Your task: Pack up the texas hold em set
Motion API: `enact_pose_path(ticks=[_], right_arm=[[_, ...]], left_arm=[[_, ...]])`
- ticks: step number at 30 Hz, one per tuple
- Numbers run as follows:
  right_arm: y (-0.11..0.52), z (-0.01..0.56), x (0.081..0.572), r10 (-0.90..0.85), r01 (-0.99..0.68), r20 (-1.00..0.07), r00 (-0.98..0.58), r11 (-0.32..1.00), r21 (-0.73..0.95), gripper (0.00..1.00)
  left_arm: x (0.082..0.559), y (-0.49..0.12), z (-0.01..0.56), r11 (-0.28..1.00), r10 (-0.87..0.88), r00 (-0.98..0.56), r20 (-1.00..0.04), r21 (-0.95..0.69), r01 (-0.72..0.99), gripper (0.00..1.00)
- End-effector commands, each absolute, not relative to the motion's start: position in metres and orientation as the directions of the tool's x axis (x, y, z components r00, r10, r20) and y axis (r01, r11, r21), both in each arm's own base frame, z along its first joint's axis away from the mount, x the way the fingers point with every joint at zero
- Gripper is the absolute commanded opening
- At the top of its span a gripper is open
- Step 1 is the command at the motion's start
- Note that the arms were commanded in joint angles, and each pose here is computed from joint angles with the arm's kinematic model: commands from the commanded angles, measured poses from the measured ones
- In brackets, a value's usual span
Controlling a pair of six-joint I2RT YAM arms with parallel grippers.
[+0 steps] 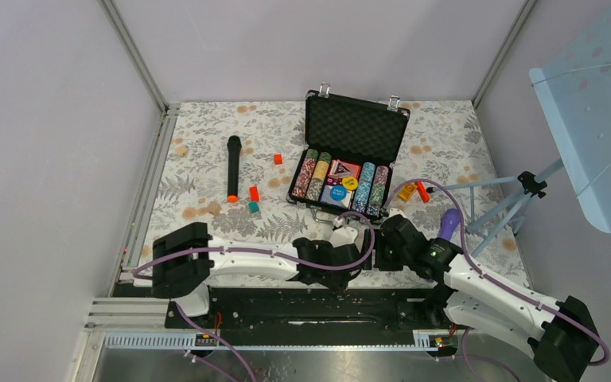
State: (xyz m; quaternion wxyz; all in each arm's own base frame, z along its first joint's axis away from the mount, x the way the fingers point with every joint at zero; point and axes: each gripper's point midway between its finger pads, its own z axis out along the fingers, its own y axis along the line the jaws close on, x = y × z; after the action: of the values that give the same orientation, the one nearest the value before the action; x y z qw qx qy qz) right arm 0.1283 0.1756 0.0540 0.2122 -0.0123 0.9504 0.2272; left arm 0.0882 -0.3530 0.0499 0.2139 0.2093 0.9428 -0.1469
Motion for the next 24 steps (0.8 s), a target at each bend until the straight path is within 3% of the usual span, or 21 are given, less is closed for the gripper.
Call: enact_pose_path(ticks=[1,7,14,19,24], right_arm=[[0.179,0.058,0.129,0.114,-0.098,-0.407,-0.906,0.879,0.466,0.71],[0.179,0.059,0.131,0.114,-0.099,-0.412,-0.904,0.882,0.461,0.71],[0.174,0.059,0.133,0.113,-0.095,-0.426,-0.897,0.894,0.437,0.71],[0.136,0.065,0.152,0.219,0.036,-0.507,-0.833,0.938,0.346,0.72],[0.115,0.069,0.166,0.302,0.123,-0.498,-0.813,0.925,0.36,0.72]], left_arm=[[0.081,-0.375,0.054,0.851,0.333,-0.819,-0.467,-0.225,0.474,0.55],[0.075,-0.383,0.045,0.853,0.36,-0.814,-0.456,-0.192,0.485,0.64],[0.077,-0.386,0.041,0.861,0.365,-0.808,-0.463,-0.162,0.482,0.65],[0.079,-0.388,0.042,0.863,0.349,-0.807,-0.477,-0.172,0.475,0.65],[0.08,-0.392,0.045,0.856,0.348,-0.799,-0.49,-0.182,0.484,0.66]])
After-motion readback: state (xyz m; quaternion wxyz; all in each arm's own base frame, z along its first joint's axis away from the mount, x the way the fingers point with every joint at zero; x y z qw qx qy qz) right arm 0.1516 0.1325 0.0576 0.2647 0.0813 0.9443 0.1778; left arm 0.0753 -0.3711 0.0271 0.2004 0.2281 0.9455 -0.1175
